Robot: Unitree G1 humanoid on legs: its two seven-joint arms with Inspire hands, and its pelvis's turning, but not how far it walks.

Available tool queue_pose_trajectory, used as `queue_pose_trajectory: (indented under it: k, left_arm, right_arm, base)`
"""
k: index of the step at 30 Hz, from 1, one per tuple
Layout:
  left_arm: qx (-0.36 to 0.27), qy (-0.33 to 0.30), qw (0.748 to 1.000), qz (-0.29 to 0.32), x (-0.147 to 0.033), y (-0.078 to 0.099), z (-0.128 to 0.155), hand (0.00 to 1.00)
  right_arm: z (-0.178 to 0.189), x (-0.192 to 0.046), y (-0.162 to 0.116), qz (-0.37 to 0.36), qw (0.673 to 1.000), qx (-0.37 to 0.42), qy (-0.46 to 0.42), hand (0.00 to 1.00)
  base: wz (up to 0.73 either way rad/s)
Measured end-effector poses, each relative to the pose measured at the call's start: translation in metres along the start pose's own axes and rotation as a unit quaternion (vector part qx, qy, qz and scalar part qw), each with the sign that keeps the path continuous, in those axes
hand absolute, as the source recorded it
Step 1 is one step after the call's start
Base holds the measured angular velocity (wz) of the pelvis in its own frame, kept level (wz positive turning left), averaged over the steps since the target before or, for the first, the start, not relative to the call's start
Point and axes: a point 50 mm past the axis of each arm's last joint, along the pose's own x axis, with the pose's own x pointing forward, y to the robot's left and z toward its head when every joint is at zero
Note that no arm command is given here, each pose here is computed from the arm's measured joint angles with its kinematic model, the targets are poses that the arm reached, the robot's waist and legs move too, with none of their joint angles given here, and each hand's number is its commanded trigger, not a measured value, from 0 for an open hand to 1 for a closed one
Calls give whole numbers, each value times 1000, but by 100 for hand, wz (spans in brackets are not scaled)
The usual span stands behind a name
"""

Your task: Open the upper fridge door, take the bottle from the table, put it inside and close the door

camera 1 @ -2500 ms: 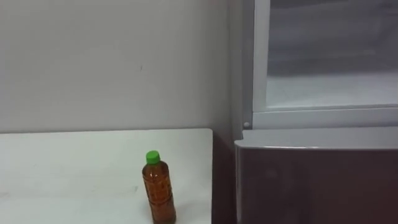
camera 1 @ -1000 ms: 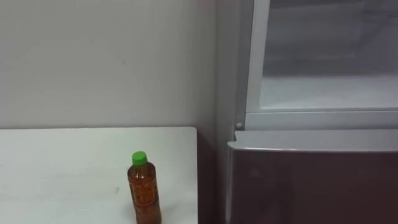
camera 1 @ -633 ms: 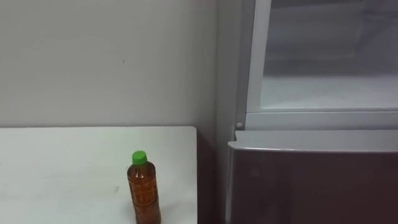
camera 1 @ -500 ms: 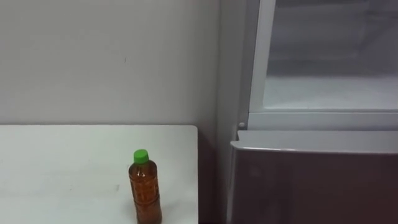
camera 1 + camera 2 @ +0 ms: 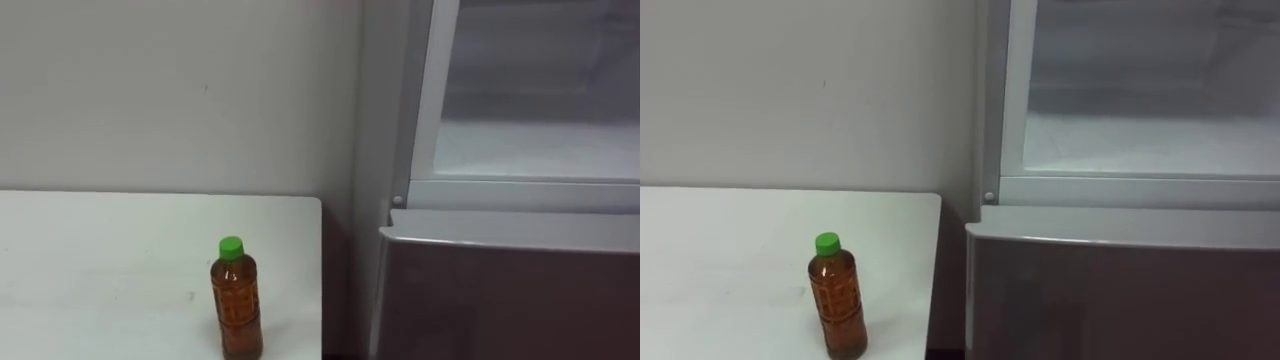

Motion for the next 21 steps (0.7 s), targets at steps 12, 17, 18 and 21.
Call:
queue_pose_trajectory:
  k: [12,17,18,21]
  left_arm:
    - [10,-18,999,-24,4,7,18,0]
    - [19,-8,1000,-13,4,16,13,0]
    - [27,-6,1000,-13,4,16,13,0]
    - [47,3,999,-15,4,15,11,0]
  right_arm:
    - [71,-6,16,89,984,-70,-135,0]
    - [101,-19,15,129,966,-129,-181,0]
    - [108,-22,14,138,962,-141,-190,0]
    - [120,-28,20,167,950,-157,-212,0]
  base:
    - [6]
    - [1]
    - [3]
    - [0]
